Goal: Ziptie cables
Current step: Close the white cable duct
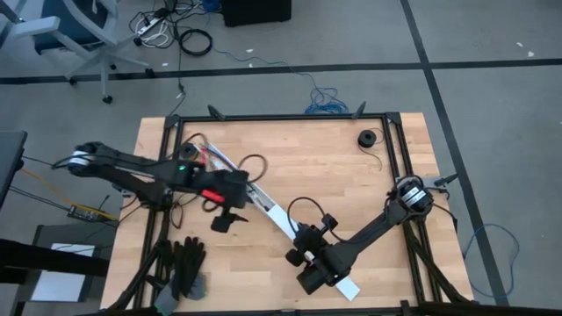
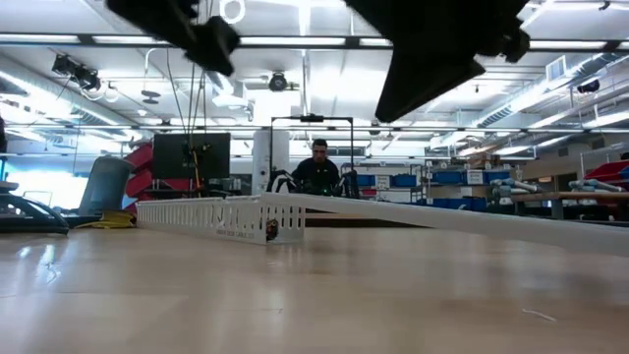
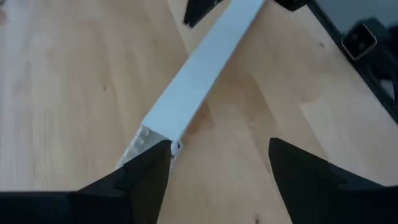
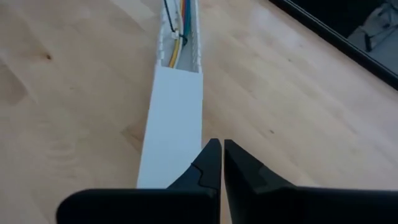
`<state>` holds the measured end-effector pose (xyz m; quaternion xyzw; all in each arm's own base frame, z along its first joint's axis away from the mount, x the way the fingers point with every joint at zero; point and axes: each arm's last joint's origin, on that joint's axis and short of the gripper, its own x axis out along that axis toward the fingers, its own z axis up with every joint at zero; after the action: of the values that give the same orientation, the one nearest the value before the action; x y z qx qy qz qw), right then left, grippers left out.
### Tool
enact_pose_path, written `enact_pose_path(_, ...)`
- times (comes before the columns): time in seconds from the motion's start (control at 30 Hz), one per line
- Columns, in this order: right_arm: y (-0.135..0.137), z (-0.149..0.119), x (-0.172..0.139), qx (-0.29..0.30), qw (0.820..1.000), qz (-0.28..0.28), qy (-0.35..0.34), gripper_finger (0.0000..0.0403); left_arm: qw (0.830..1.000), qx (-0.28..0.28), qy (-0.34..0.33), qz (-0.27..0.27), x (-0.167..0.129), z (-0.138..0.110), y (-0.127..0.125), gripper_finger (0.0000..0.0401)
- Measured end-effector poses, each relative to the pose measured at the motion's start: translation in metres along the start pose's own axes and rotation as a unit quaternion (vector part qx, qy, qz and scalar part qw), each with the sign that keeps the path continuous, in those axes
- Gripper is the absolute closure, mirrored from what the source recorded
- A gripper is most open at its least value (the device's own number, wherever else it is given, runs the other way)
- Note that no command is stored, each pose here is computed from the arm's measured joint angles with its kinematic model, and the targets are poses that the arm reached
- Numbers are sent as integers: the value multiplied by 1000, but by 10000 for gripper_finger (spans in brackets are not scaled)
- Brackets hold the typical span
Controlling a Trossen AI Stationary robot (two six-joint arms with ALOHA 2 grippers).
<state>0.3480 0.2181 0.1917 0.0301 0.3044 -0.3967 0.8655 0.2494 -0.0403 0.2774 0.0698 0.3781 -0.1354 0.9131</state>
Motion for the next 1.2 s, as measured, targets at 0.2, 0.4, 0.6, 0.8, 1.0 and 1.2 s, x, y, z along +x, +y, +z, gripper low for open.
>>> enact_pose_path(0.2, -19, 14, -19, -17, 1000, 24, 5, 402, 997, -56, -60, -2, 1, -45, -15, 156)
enact_pose_path(0.4, -44, 24, -31, 13, 996, 82, 14, 403, 992, -99, -83, -6, 20, -73, -17, 156)
enact_pose_path(0.6, -56, 24, -28, 55, 981, 180, -40, 403, 984, -95, -151, -5, 32, -72, -16, 156)
enact_pose_path(0.8, -61, 18, -12, 62, 975, 203, -61, 403, 976, -91, -198, 5, 30, -63, -15, 156)
enact_pose_path(1.0, -64, 21, 2, 96, 974, 201, -42, 403, 982, -58, -177, 16, 31, -66, -15, 156)
enact_pose_path(1.2, -67, 29, 14, 94, 975, 193, -46, 403, 987, 31, -149, 55, 33, -71, -14, 161)
